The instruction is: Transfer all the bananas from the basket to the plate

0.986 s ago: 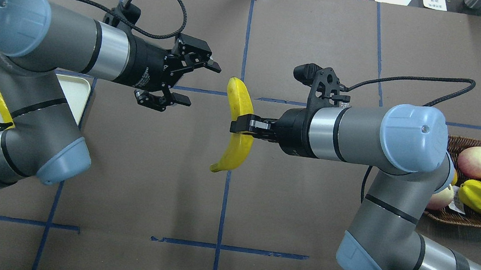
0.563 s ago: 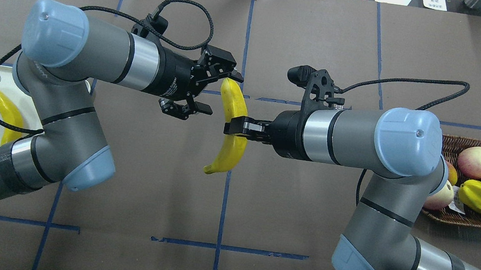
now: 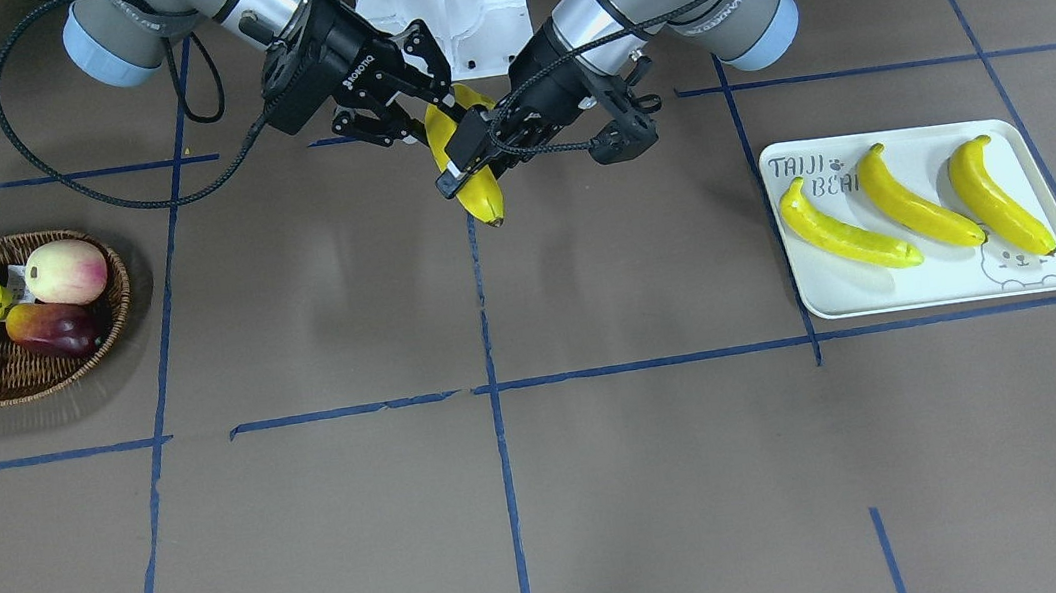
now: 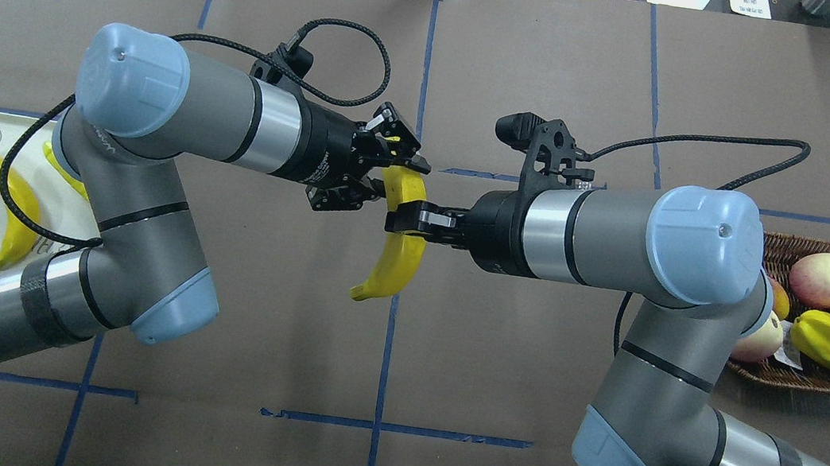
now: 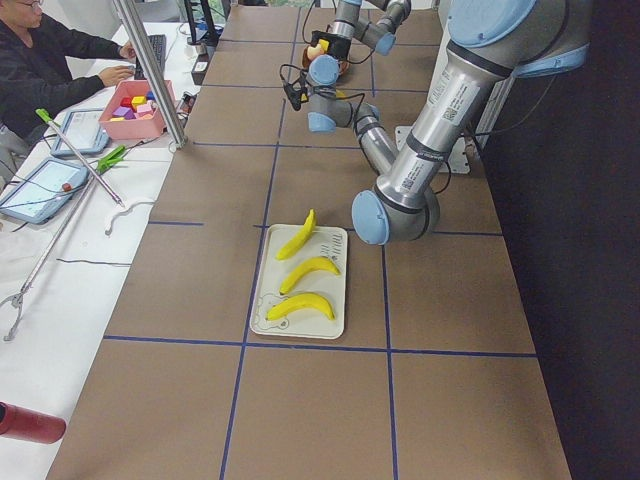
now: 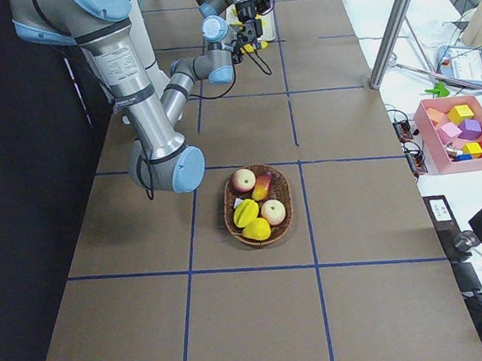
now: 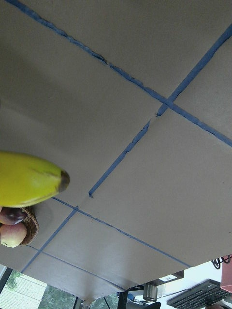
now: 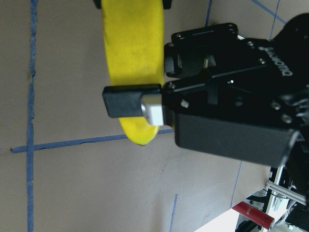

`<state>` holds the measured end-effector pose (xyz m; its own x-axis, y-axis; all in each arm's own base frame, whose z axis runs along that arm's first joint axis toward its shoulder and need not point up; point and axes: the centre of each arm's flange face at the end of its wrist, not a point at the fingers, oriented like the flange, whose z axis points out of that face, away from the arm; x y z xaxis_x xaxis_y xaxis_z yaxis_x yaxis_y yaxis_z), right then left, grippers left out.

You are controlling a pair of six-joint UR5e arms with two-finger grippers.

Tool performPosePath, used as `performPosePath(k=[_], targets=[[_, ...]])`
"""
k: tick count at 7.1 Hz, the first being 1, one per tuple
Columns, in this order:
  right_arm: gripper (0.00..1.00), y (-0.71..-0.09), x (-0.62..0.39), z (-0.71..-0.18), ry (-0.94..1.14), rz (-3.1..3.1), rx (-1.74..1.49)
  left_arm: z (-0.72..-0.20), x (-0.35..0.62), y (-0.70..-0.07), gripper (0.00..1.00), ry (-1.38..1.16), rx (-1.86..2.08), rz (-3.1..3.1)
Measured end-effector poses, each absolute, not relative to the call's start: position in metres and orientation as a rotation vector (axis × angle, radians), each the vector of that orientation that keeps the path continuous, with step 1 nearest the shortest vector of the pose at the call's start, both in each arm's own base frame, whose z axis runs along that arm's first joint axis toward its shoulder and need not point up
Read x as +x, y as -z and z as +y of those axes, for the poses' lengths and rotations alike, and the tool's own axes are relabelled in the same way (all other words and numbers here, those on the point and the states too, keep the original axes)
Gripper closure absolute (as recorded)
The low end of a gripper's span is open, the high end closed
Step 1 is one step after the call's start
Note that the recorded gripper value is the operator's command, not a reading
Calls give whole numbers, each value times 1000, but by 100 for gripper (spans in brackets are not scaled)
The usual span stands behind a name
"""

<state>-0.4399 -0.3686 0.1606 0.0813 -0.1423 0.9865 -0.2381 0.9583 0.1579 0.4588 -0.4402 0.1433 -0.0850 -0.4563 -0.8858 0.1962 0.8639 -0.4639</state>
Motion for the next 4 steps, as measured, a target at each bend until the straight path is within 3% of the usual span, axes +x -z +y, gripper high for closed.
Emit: performPosePath(k=[4], targets=[[0,-159,-433,-369,-75,-1497,311,-442,459,-145,100,513,-168,1564]])
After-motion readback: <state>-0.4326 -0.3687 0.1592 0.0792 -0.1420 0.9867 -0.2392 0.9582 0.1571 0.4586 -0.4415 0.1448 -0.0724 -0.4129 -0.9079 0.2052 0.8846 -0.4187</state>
